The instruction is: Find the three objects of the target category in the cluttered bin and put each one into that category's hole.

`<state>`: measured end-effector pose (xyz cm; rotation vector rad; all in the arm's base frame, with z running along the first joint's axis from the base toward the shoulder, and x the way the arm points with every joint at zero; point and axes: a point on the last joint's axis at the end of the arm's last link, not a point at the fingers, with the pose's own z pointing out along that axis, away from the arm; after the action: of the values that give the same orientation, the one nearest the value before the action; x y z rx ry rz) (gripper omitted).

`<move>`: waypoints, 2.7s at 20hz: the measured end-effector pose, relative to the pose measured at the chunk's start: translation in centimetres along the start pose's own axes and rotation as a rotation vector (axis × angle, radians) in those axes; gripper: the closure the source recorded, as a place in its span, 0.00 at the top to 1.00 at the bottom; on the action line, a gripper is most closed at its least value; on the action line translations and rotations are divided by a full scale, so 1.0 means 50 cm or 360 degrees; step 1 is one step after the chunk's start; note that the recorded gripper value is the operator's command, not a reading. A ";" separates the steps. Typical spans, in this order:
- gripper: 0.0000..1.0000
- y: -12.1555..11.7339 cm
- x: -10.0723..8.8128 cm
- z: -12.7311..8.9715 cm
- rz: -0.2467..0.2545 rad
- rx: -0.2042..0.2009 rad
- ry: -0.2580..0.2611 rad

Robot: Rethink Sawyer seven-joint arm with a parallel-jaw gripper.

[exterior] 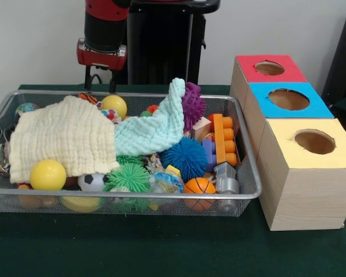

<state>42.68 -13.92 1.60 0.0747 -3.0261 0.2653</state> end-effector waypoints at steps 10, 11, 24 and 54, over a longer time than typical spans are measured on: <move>1.00 0.008 -0.046 -0.024 -0.0015 -0.0034 -0.0044; 1.00 0.008 -0.054 -0.026 -0.0018 -0.0033 -0.0057; 1.00 -0.021 -0.168 -0.061 -0.0067 0.0047 -0.0241; 1.00 -0.073 -0.063 -0.003 -0.0217 0.0319 -0.0291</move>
<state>46.02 -17.38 2.03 0.3374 -3.1434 0.5777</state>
